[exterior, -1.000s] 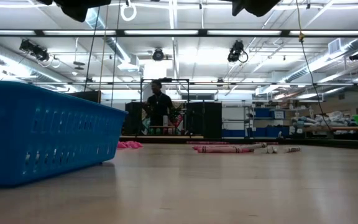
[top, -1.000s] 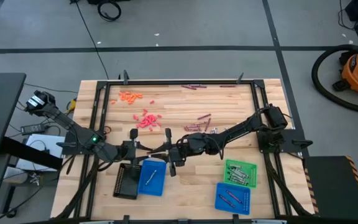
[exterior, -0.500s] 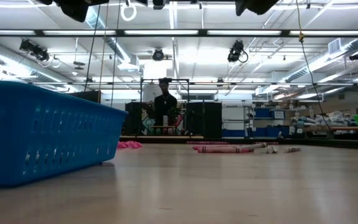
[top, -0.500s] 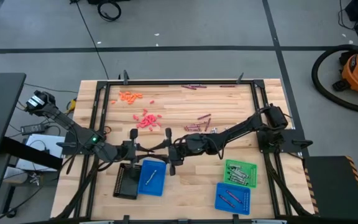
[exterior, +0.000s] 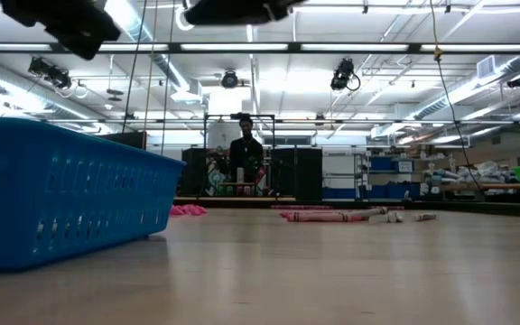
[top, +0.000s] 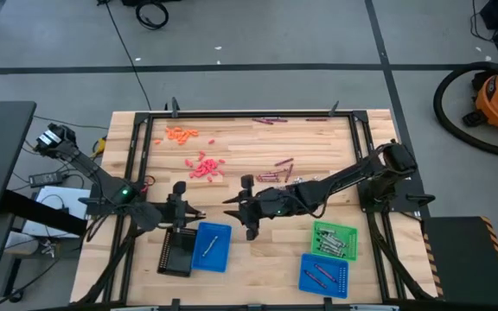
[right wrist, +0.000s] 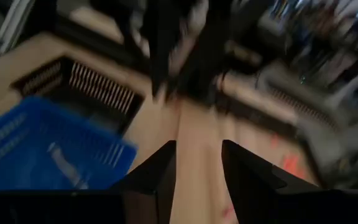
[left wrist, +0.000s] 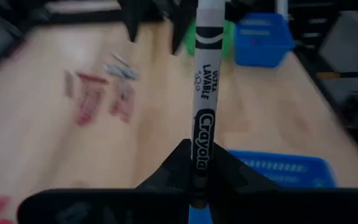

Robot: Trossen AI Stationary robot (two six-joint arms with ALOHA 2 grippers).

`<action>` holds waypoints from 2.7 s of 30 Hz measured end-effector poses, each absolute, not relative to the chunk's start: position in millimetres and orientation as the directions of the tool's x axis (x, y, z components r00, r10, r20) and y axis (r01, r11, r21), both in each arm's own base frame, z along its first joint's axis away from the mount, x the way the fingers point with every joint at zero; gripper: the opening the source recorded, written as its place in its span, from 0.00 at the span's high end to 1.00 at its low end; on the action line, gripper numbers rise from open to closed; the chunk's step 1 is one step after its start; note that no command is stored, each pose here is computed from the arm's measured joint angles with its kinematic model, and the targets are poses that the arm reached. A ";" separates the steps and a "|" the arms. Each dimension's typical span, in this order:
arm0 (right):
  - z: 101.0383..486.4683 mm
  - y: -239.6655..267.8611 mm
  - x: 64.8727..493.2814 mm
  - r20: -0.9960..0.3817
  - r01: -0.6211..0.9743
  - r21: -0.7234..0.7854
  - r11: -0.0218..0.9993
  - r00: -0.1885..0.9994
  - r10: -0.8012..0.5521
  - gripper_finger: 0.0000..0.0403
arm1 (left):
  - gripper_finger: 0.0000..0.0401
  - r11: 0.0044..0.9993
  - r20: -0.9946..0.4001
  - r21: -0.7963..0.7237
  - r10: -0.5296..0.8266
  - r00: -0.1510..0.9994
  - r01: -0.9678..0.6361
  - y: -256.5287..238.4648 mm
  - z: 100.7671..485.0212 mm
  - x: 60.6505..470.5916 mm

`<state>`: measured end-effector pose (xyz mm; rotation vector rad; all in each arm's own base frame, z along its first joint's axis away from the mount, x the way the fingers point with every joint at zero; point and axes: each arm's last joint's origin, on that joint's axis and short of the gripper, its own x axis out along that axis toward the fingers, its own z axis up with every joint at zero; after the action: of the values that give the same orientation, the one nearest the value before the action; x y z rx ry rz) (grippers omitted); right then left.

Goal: Sort crayons
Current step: Put the white crayon into the left blue bin, then put the pink crayon into the black bin

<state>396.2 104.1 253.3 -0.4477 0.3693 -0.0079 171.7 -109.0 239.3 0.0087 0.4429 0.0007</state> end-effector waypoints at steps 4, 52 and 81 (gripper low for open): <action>247.2 100.7 385.2 -0.479 -0.061 -0.349 0.935 0.869 -0.122 0.66 | 0.92 0.996 -0.480 -0.087 -0.056 0.875 0.017 -110.3 234.0 172.5; 245.2 136.2 316.4 -0.691 0.158 -0.322 0.934 0.635 -0.345 0.66 | 0.91 0.680 -0.913 -0.378 -0.158 0.377 -0.629 -157.8 185.1 270.7; 221.3 101.6 336.5 -0.814 0.097 -0.260 0.961 0.514 -0.272 0.66 | 0.74 0.955 -0.945 -0.234 -0.180 0.274 -0.181 -154.5 233.3 276.9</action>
<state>336.5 101.6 221.3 -0.1900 1.0084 -0.2234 276.9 -154.5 233.3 -0.3233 1.2997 0.0010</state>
